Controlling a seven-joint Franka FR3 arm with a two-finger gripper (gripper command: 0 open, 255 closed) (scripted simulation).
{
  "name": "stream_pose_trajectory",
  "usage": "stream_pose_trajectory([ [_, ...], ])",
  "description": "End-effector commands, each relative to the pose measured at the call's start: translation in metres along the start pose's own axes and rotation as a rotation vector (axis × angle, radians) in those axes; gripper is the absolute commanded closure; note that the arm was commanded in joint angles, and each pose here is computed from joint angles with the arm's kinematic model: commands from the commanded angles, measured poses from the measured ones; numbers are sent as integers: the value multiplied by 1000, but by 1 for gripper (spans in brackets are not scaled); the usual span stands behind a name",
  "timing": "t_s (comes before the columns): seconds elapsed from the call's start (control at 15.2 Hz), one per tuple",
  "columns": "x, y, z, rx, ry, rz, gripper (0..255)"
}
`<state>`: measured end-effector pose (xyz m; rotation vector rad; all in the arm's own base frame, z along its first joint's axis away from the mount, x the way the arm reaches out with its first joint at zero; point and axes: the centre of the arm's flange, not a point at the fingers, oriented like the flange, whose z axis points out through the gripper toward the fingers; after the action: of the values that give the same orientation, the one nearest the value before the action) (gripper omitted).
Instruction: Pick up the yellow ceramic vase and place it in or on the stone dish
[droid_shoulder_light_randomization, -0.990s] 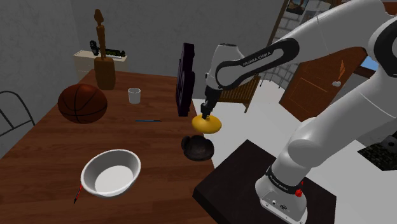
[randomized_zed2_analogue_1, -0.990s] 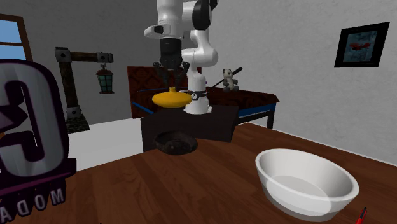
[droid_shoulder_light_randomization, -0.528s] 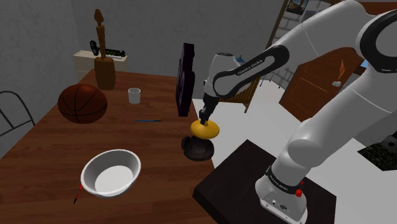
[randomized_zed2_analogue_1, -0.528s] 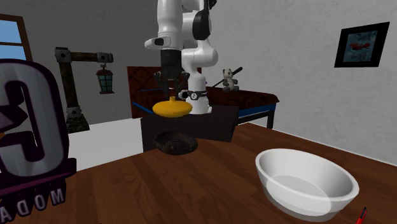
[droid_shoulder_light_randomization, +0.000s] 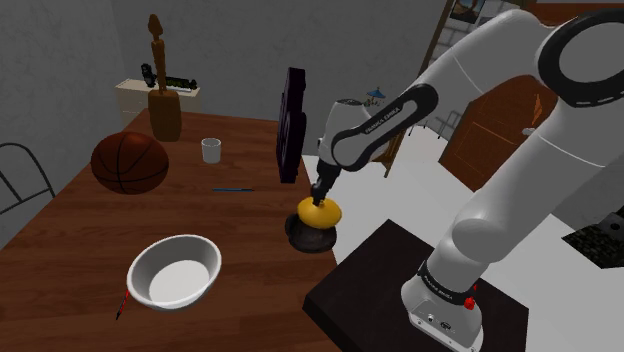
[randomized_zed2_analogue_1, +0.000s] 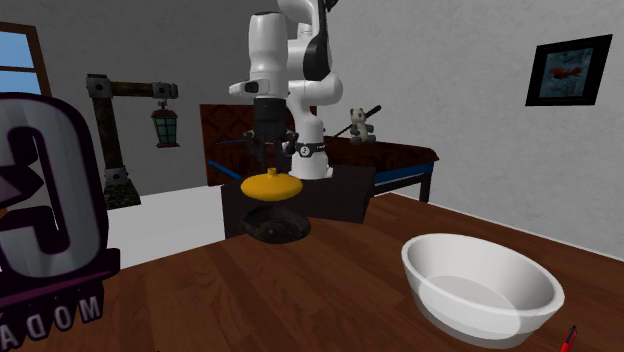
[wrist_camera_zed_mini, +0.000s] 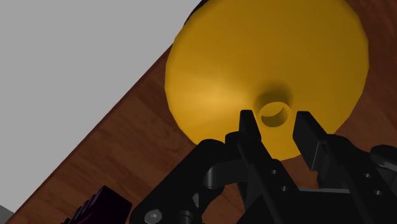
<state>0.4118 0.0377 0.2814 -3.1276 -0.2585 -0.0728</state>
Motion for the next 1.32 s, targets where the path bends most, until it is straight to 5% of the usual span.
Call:
stream_pose_trajectory([
  [0.0, 0, 0, 11, 0, 1, 0, 255],
  [0.59, -1, 0, 19, 0, 1, 0, 255],
  [0.66, -1, 0, 19, 0, 1, 0, 0],
  [0.99, -1, 0, 19, 0, 1, 0, 0],
  [1.25, -1, 0, -31, 0, 1, 0, 0],
])
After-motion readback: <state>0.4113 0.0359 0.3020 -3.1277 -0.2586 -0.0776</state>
